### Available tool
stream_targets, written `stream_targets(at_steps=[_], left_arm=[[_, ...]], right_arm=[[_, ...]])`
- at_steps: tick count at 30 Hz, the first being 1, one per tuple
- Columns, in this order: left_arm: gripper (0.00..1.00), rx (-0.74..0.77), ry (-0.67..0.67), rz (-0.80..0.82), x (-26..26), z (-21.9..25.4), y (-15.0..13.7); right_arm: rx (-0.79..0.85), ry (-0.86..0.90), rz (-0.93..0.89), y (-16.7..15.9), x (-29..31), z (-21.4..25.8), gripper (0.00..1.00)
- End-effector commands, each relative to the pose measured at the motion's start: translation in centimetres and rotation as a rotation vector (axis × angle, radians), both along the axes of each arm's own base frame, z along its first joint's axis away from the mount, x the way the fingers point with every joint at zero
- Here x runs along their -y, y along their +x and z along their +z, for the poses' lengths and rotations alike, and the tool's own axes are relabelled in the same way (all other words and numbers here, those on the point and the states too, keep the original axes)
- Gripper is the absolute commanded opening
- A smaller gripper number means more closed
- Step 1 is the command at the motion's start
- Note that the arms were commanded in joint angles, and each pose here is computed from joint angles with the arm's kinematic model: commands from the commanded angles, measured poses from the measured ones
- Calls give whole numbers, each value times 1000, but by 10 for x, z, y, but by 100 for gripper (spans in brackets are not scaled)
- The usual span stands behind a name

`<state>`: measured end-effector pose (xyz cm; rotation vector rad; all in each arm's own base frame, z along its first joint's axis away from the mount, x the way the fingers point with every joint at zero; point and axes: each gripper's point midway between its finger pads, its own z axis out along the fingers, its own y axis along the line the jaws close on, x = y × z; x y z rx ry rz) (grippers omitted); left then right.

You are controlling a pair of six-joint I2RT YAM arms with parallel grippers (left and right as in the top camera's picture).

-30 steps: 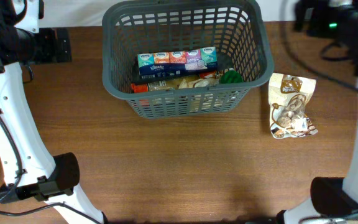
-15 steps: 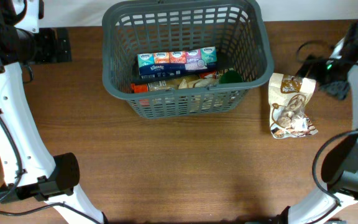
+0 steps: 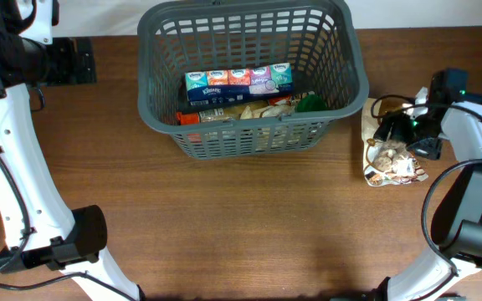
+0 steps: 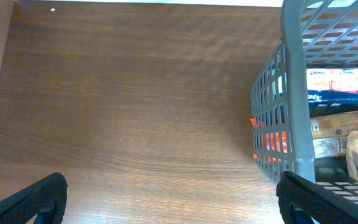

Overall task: Pack container
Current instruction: 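Lower the right gripper onto the Pantree snack bag and grasp it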

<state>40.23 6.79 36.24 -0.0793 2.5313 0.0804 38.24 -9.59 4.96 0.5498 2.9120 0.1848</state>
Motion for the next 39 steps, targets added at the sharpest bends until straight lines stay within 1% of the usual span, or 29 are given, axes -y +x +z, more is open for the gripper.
stream_targets(at_steps=[1, 6, 14, 16, 18, 19, 22, 23, 25, 27, 31, 34, 39], left_arm=[[99, -7, -16, 6, 0, -3, 1], [99, -6, -16, 6, 0, -3, 1], [99, -6, -16, 6, 0, -3, 1], [99, -6, -16, 6, 0, -3, 1], [99, -7, -16, 6, 0, -3, 1], [99, -6, -16, 6, 0, -3, 1], [99, -6, -16, 6, 0, -3, 1], [99, -6, -16, 6, 0, -3, 1], [99, -6, -16, 6, 0, -3, 1], [99, -6, -16, 6, 0, -3, 1], [99, -6, -16, 6, 0, -3, 1], [99, -6, -16, 6, 0, -3, 1], [99, -6, -16, 6, 0, -3, 1]], right_arm=[[29, -23, 19, 0, 2, -3, 99], [22, -30, 17, -1, 3, -15, 99], [-74, 10, 13, -13, -2, -50, 98], [-82, 28, 13, -14, -5, -53, 81], [-80, 29, 13, -14, -5, -53, 58], [-79, 31, 12, -14, -6, -53, 51], [-82, 39, 10, -15, -7, -52, 44], [-84, 47, 10, -13, -8, -48, 29], [-78, 52, 10, -9, -7, -39, 15], [-56, 53, 10, -2, -6, -25, 10], [24, 32, -32, 21, 1, 22, 7], [123, 5, -45, 39, 8, 73, 7], [332, -57, -47, 61, 14, 172, 6]])
